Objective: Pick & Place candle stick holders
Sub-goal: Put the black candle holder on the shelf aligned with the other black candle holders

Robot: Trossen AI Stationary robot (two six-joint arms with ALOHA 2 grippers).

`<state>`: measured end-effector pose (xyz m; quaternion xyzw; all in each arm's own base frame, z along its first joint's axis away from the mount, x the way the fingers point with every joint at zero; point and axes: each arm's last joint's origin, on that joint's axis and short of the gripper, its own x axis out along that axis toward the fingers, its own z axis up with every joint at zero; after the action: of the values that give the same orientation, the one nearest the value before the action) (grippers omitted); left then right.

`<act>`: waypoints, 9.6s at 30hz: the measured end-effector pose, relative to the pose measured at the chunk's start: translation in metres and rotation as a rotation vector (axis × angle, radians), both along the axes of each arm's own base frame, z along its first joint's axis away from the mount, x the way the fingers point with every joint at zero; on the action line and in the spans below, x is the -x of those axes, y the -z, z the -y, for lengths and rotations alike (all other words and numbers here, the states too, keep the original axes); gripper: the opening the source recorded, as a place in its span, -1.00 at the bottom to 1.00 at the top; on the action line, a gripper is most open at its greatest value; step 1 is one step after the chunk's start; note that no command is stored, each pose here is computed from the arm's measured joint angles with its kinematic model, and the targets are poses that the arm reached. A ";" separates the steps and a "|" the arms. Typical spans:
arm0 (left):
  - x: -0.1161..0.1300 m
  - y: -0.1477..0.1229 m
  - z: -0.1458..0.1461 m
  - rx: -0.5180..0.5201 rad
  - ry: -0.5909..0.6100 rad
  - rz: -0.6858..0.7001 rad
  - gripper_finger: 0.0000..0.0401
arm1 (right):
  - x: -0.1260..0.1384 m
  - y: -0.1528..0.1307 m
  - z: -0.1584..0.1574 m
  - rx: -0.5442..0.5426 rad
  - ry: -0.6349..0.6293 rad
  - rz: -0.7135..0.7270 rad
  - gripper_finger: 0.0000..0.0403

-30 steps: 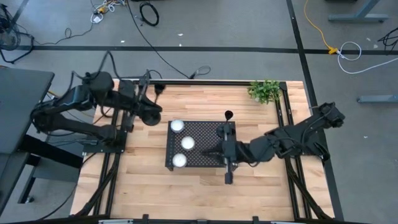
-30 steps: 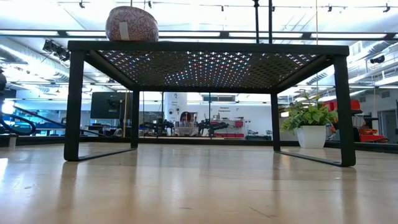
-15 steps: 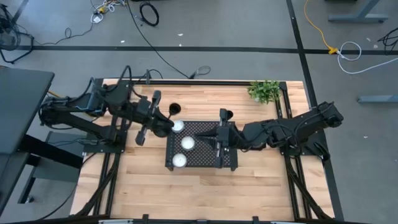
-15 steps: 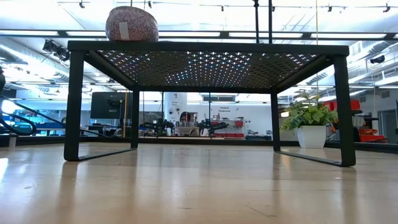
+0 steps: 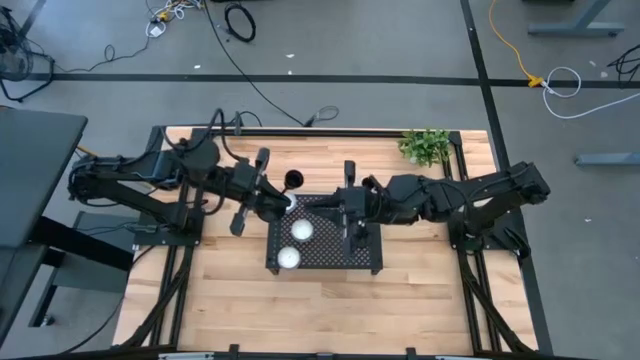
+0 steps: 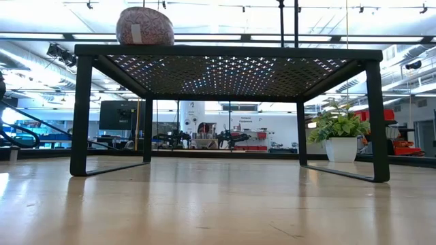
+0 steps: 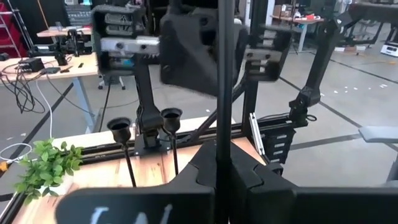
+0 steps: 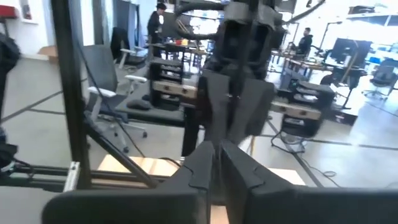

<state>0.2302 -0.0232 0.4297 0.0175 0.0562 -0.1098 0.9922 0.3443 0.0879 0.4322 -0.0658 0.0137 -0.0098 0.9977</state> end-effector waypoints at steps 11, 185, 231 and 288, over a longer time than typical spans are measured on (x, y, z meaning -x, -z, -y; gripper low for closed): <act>-0.018 0.009 0.001 -0.003 0.000 -0.029 -0.97 | -0.003 -0.003 0.011 -0.012 -0.022 0.035 -0.34; 0.051 0.006 -0.007 0.033 -0.138 -0.204 -0.30 | 0.073 0.128 -0.104 -0.238 0.555 -0.443 -1.00; 0.051 0.007 -0.007 0.032 -0.138 -0.212 -0.30 | 0.073 0.119 -0.095 -0.205 0.517 -0.480 0.00; 0.051 0.007 -0.007 0.028 -0.138 -0.212 -0.30 | 0.107 0.059 -0.071 -0.184 0.327 -0.416 -0.03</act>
<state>0.1795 -0.0162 0.4232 -0.0118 0.1601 -0.0433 0.9861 0.2369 0.1587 0.3730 0.0276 0.2296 -0.1557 0.9604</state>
